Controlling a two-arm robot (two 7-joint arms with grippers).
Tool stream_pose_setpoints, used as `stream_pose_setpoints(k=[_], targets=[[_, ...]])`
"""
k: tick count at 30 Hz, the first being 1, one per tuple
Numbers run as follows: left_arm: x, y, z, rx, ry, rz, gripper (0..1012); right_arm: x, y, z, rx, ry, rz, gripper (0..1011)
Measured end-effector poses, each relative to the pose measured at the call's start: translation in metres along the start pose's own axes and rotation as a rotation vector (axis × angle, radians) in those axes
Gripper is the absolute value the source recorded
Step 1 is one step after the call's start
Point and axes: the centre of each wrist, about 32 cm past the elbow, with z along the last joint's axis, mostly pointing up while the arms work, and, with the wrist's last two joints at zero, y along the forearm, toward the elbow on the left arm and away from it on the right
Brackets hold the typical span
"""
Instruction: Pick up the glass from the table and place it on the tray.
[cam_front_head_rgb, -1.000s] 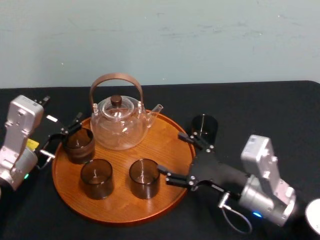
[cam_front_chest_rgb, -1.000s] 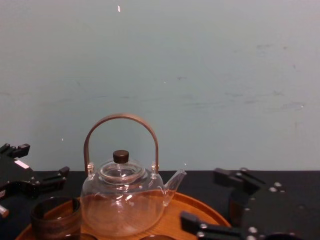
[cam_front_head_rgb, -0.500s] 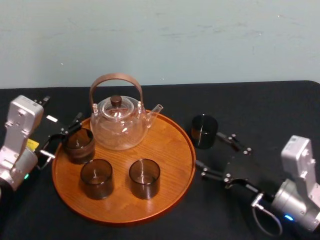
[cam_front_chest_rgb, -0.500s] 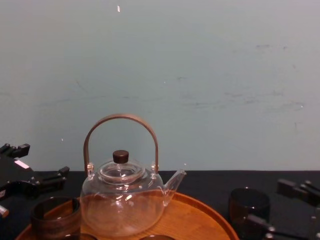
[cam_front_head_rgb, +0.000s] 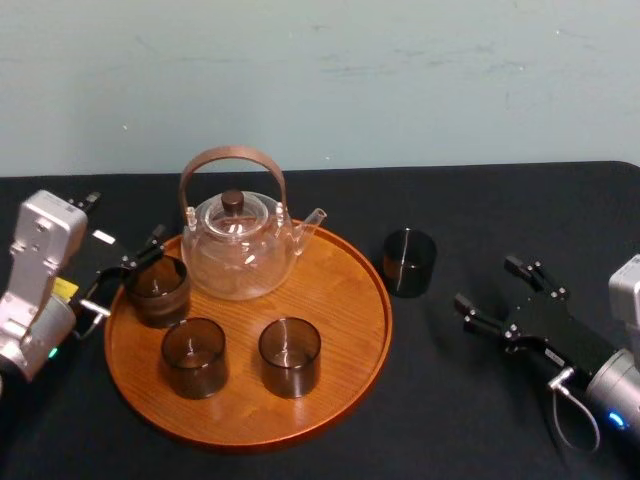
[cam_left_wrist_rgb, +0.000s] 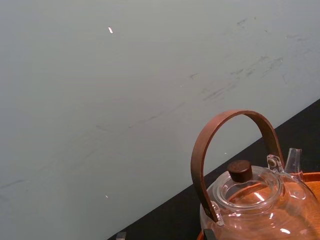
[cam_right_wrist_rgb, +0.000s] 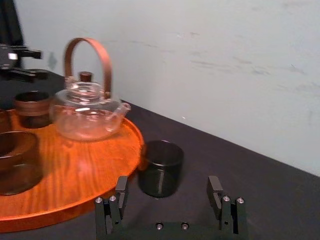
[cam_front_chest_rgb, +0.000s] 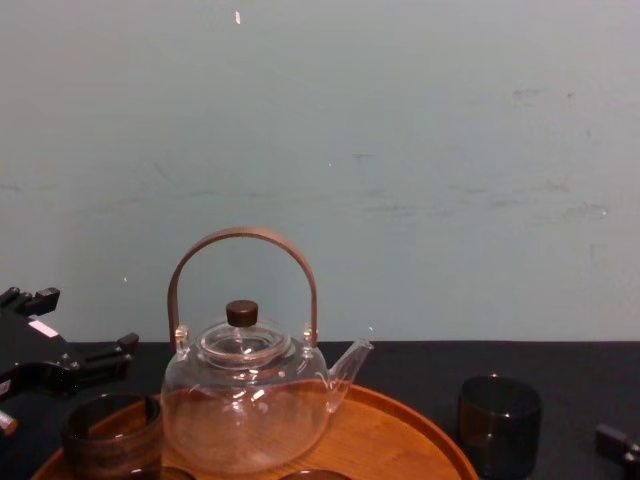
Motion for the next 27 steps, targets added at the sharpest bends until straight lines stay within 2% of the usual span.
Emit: stream_pose_setpoints(k=[5, 9, 16, 27], targets=[[0.0000, 0.000, 0.000, 0.000, 0.000, 0.000, 1001, 0.0076, 0.006, -0.004, -0.016, 0.041, -0.016, 1002], [0.0000, 0.000, 0.000, 0.000, 0.000, 0.000, 1001, 0.0103, 0.011, -0.005, -0.024, 0.058, -0.009, 1002], [0.0000, 0.000, 0.000, 0.000, 0.000, 0.000, 1002, 0.0158, 0.032, -0.006, -0.054, 0.087, 0.013, 1002], [0.0000, 0.000, 0.000, 0.000, 0.000, 0.000, 1001, 0.0164, 0.060, -0.008, -0.098, 0.052, 0.042, 1002]])
